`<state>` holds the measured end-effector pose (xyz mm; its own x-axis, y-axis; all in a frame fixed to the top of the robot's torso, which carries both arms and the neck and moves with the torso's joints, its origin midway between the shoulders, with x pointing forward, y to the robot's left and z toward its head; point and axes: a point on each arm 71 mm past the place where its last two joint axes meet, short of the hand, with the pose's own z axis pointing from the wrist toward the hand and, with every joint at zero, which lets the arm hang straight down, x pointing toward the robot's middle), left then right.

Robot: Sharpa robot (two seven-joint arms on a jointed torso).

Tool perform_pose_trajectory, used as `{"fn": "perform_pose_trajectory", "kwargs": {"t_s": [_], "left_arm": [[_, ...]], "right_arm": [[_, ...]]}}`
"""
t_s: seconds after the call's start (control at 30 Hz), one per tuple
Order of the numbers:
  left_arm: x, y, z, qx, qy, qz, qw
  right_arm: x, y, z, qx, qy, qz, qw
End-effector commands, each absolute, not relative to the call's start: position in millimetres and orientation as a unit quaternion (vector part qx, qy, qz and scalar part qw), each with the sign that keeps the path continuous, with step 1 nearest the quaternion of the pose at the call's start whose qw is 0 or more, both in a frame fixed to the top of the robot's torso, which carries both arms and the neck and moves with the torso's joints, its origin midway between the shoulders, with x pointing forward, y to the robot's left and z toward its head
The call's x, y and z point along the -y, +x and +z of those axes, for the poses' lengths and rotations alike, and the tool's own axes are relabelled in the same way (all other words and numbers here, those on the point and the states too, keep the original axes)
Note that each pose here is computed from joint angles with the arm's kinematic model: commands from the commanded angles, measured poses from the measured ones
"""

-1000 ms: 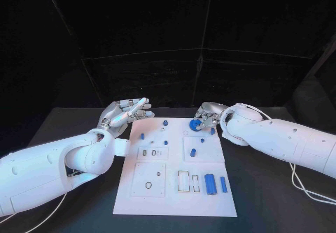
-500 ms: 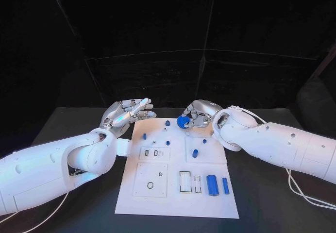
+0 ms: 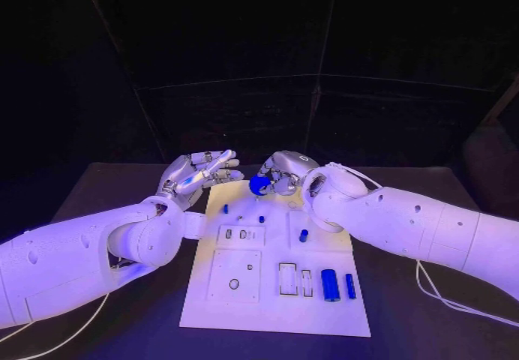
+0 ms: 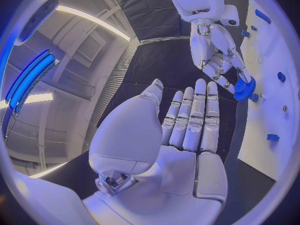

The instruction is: Assemble the parts on the task board

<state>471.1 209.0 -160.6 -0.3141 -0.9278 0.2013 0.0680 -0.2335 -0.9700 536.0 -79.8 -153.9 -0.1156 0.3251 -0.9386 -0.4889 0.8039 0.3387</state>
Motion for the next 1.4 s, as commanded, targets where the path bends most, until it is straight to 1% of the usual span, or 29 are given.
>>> {"fn": "perform_pose_trajectory", "kwargs": {"t_s": [0.03,0.23,0.57,1.2,1.4], "left_arm": [[-207.7,471.2,-158.8,-0.484,-0.437,-0.652,0.386],[-207.6,471.3,-158.4,-0.482,-0.437,-0.652,0.389],[-207.5,471.1,-157.9,-0.48,-0.436,-0.653,0.392],[-207.7,471.2,-158.0,-0.48,-0.436,-0.653,0.391],[-207.8,471.4,-158.1,-0.48,-0.436,-0.653,0.391]], "right_arm": [[75,538,-157,-0.691,-0.069,0.292,0.658],[66,539,-167,-0.709,-0.079,0.278,0.644],[62,540,-174,-0.72,-0.087,0.265,0.635],[62,543,-177,-0.724,-0.084,0.251,0.637],[60,543,-179,-0.732,-0.09,0.248,0.628]]}}
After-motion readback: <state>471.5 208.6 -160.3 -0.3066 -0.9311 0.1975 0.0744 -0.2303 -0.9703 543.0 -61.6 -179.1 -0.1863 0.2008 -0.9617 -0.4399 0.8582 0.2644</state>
